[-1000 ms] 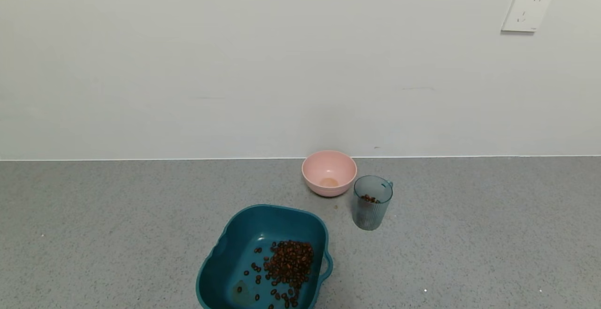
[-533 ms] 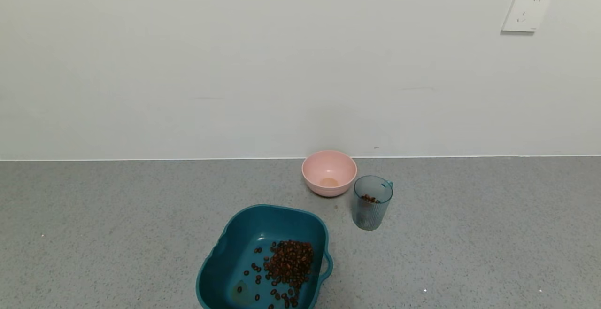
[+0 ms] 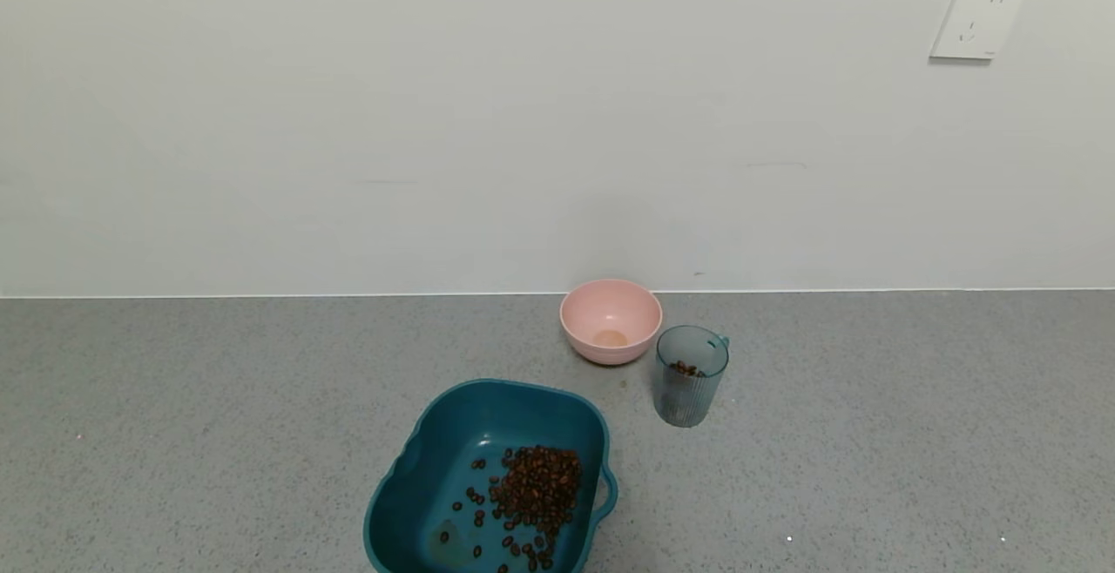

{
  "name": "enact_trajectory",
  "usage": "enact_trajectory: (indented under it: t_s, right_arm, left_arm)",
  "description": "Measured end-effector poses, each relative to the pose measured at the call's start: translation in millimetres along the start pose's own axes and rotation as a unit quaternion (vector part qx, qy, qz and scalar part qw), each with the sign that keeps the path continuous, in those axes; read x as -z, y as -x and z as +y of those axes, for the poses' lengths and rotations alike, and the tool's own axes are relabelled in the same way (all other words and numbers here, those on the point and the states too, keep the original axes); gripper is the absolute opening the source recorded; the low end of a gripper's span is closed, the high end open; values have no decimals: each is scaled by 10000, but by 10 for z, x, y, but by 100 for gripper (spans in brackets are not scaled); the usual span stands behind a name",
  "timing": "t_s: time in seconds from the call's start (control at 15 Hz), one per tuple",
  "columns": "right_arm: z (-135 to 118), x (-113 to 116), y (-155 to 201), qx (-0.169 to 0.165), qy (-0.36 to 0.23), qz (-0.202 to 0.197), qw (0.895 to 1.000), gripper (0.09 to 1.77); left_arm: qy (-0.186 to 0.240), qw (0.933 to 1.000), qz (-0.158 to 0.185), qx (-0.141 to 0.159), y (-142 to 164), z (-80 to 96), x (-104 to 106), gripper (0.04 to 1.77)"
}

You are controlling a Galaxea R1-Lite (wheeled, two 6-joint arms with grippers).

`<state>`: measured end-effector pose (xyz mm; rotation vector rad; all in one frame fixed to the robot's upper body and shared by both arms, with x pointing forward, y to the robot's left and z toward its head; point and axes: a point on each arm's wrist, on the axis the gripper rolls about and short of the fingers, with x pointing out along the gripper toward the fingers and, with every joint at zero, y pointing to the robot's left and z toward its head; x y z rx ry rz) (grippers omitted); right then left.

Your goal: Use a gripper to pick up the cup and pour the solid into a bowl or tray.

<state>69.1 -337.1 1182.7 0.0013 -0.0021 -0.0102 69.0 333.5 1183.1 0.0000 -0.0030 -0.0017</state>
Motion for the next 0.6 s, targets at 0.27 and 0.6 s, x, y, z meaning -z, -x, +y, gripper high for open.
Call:
enact_trajectory:
  t_s: [0.27, 0.6]
  right_arm:
    - [0, 0, 0, -2, 11, 0, 10000, 171]
    - [0, 5, 0, 1, 33, 24, 10000, 171]
  left_arm:
    - [0, 10000, -2, 0, 0, 0, 0, 175]
    - [0, 10000, -2, 0, 0, 0, 0, 175]
